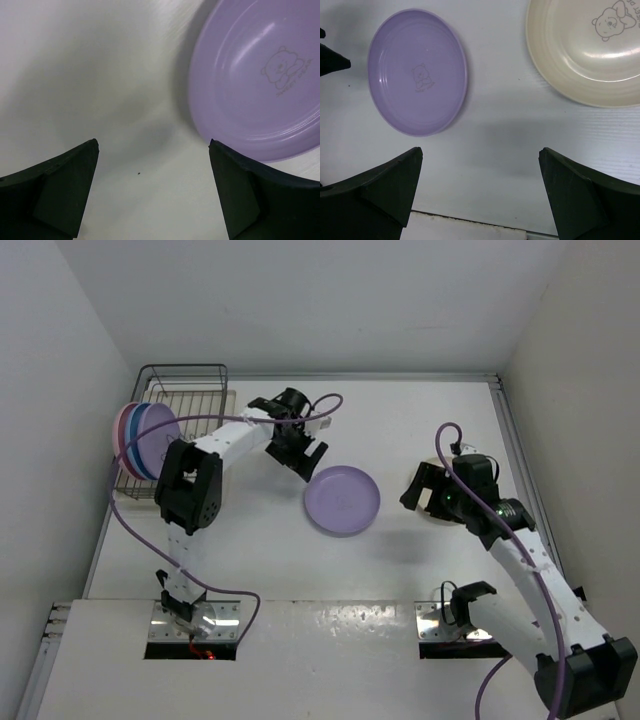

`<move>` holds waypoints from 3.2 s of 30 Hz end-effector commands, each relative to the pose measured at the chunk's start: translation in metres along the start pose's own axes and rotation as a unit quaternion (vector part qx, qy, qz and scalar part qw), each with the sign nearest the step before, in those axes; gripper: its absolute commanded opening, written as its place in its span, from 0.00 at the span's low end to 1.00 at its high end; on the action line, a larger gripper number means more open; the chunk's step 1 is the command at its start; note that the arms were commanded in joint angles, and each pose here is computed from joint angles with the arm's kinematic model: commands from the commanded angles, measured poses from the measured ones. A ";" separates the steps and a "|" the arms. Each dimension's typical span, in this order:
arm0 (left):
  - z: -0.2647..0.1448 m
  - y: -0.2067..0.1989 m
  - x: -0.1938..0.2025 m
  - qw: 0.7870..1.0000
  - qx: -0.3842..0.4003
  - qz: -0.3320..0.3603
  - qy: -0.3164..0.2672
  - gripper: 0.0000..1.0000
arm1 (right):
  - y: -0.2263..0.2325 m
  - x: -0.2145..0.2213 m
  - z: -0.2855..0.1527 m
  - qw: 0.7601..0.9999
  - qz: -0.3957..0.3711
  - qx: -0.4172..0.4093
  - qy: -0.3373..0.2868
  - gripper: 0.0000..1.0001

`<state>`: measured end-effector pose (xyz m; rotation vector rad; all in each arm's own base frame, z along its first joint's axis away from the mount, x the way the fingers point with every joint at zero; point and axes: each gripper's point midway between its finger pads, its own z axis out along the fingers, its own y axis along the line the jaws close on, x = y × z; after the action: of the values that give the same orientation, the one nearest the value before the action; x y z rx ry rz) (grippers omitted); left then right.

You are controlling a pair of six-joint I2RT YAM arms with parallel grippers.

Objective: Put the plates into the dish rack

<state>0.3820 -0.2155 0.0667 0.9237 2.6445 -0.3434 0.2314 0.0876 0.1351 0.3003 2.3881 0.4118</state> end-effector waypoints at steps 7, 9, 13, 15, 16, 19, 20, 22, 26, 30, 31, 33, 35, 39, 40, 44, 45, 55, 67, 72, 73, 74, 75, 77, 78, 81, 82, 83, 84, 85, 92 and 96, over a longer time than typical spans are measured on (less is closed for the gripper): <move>0.048 -0.006 0.027 0.996 -0.055 0.018 0.066 0.55 | 0.002 -0.008 0.004 1.000 0.004 -0.003 -0.018 1.00; 0.049 -0.002 0.026 0.997 -0.046 0.003 0.063 0.40 | 0.000 -0.005 0.005 1.000 0.004 0.000 -0.014 1.00; 0.037 -0.012 0.025 0.998 -0.023 0.008 0.059 0.00 | -0.004 -0.005 0.004 1.000 0.007 0.006 -0.022 1.00; 0.025 -0.013 0.017 0.998 -0.023 0.014 0.052 0.00 | -0.006 -0.004 0.005 1.000 0.007 0.009 -0.023 1.00; 0.007 -0.006 0.013 0.998 -0.038 0.010 0.046 0.00 | -0.005 -0.004 0.006 1.000 0.007 0.008 -0.021 1.00; -0.065 0.030 -0.028 0.993 -0.117 0.002 -0.025 0.00 | -0.005 -0.006 0.006 1.000 0.005 0.008 -0.025 1.00; -0.089 0.041 -0.041 0.987 -0.151 0.003 -0.054 0.00 | -0.004 -0.006 0.006 1.000 0.002 0.006 -0.025 1.00; -0.156 0.072 -0.067 0.959 -0.259 -0.003 -0.112 0.00 | -0.004 -0.007 0.009 1.000 0.001 0.006 -0.026 1.00; -0.283 0.114 -0.076 0.867 -0.462 -0.044 -0.182 0.00 | -0.004 -0.006 0.014 1.000 0.000 0.005 -0.021 1.00; -0.366 0.144 -0.034 0.762 -0.619 -0.098 -0.162 0.00 | 0.005 -0.019 0.016 1.000 -0.012 -0.001 -0.020 1.00; -0.369 0.150 -0.012 0.736 -0.656 -0.108 -0.126 0.00 | 0.005 -0.020 0.018 1.000 -0.013 0.003 -0.016 1.00; -0.405 0.156 0.010 0.687 -0.696 -0.147 -0.148 0.00 | 0.010 -0.029 0.018 1.000 -0.016 0.000 -0.021 1.00; -0.399 0.157 0.037 0.656 -0.728 -0.158 -0.119 0.00 | 0.018 -0.031 0.019 1.000 -0.018 -0.015 -0.013 1.00; -0.418 0.157 0.076 0.600 -0.753 -0.216 -0.158 0.00 | 0.026 -0.038 0.024 1.000 -0.016 -0.025 -0.009 1.00; -0.415 0.158 0.082 0.593 -0.751 -0.235 -0.174 0.00 | 0.029 -0.043 0.023 0.999 -0.017 -0.030 -0.013 1.00; -0.388 0.158 0.101 0.583 -0.747 -0.259 -0.187 0.00 | 0.032 -0.043 0.026 0.999 -0.015 -0.029 0.000 1.00; -0.386 0.160 0.106 0.579 -0.748 -0.265 -0.189 0.00 | 0.032 -0.046 0.025 0.999 -0.015 -0.028 -0.002 1.00; -0.343 0.169 0.142 0.540 -0.752 -0.311 -0.215 0.00 | 0.041 -0.061 0.020 1.000 -0.016 -0.026 0.001 1.00; -0.305 0.182 0.157 0.542 -0.752 -0.311 -0.209 0.00 | 0.034 -0.054 0.025 0.999 -0.018 0.000 0.032 1.00; -0.320 0.181 0.150 0.528 -0.753 -0.316 -0.233 0.00 | 0.037 -0.061 0.023 1.000 -0.014 -0.002 0.026 1.00; -0.316 0.181 0.152 0.535 -0.753 -0.308 -0.227 0.00 | 0.039 -0.062 0.022 1.000 -0.014 -0.005 0.026 1.00; -0.315 0.176 0.143 0.541 -0.748 -0.301 -0.238 0.00 | 0.040 -0.061 0.022 0.999 -0.014 -0.006 0.029 1.00; -0.311 0.172 0.141 0.549 -0.748 -0.292 -0.235 0.00 | 0.039 -0.060 0.022 0.999 -0.016 -0.005 0.030 1.00; -0.312 0.164 0.129 0.558 -0.743 -0.273 -0.249 0.00 | 0.038 -0.060 0.023 0.999 -0.015 -0.003 0.032 1.00; -0.313 0.162 0.125 0.562 -0.741 -0.265 -0.253 0.00 | 0.037 -0.058 0.023 0.999 -0.016 -0.002 0.034 1.00; -0.318 0.164 0.124 0.557 -0.745 -0.263 -0.256 0.00 | 0.038 -0.058 0.022 0.999 -0.014 -0.008 0.028 1.00; -0.319 0.166 0.125 0.556 -0.746 -0.262 -0.257 0.00 | 0.040 -0.058 0.021 1.000 -0.014 -0.013 0.022 1.00; -0.319 0.166 0.125 0.556 -0.746 -0.262 -0.257 0.00 | 0.038 -0.056 0.020 1.000 -0.013 -0.013 0.019 1.00; -0.314 0.167 0.126 0.560 -0.747 -0.257 -0.249 0.00 | 0.036 -0.053 0.021 1.000 -0.010 -0.014 0.017 1.00; -0.314 0.167 0.126 0.560 -0.747 -0.257 -0.249 0.00 | 0.034 -0.052 0.020 1.000 -0.008 -0.013 0.010 1.00; -0.324 0.169 0.112 0.563 -0.742 -0.253 -0.260 0.00 | 0.028 -0.054 0.016 0.999 -0.007 -0.012 -0.032 1.00; -0.346 0.185 0.119 0.554 -0.747 -0.280 -0.240 0.00 | 0.026 -0.049 0.017 0.999 -0.008 -0.022 -0.048 1.00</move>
<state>0.3359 0.0904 0.2891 -0.4302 1.6296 1.2650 0.2714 0.0995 0.1511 0.2668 2.3738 0.4227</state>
